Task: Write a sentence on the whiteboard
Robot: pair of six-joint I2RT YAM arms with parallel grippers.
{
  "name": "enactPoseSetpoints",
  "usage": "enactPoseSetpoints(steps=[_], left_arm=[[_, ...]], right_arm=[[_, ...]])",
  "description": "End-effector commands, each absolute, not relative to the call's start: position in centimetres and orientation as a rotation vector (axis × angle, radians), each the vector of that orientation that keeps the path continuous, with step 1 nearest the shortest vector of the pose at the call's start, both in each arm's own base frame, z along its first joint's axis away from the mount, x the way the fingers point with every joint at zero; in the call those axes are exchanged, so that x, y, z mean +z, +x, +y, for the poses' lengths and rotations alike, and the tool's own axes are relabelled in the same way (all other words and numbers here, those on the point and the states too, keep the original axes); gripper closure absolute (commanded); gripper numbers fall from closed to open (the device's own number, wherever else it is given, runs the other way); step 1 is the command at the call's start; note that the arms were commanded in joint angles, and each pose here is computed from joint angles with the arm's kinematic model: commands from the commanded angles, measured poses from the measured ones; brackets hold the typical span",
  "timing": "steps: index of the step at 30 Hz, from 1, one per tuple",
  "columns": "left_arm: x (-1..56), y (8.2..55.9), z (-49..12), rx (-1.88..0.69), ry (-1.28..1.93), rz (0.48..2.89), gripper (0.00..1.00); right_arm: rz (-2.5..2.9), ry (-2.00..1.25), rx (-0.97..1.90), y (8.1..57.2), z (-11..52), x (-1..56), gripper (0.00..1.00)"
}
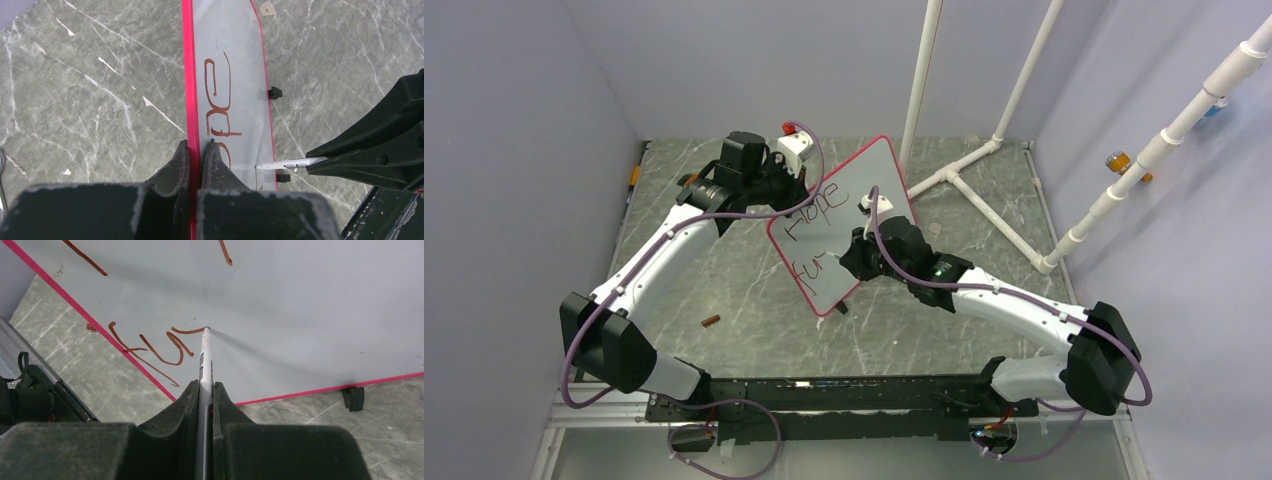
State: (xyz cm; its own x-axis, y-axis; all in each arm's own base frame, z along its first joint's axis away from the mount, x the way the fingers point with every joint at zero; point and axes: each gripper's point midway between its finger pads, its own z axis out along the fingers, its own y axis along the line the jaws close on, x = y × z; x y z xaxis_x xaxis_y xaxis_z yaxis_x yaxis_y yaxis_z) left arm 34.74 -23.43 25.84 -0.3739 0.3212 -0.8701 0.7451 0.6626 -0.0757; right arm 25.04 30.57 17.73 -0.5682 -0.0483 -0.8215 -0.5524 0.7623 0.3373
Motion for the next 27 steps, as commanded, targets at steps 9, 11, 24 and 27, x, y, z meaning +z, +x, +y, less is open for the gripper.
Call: enactPoseSetpoints(steps=[9,11,24,27], left_arm=[[24.2,34.5,-22.1,-0.467,0.928,1.989,1.00],[24.3,34.5,-22.0,-0.465,0.926,1.989,1.00],[24.3,34.5,-22.0,-0.464,0.926,1.989,1.00],[24.4,34.5,-22.0,-0.464,0.926,1.985,1.00]], right_arm=[[1.945,-0.524,0.877,25.3,33.3,22.3,1.00],[1.952,-0.536,0.879,25.2,33.6,22.0,1.00],[2.066,-0.515,0.843,24.3,32.5,17.4,1.00],[2.087,-0.498,0.799,24.3,31.6,16.5,1.00]])
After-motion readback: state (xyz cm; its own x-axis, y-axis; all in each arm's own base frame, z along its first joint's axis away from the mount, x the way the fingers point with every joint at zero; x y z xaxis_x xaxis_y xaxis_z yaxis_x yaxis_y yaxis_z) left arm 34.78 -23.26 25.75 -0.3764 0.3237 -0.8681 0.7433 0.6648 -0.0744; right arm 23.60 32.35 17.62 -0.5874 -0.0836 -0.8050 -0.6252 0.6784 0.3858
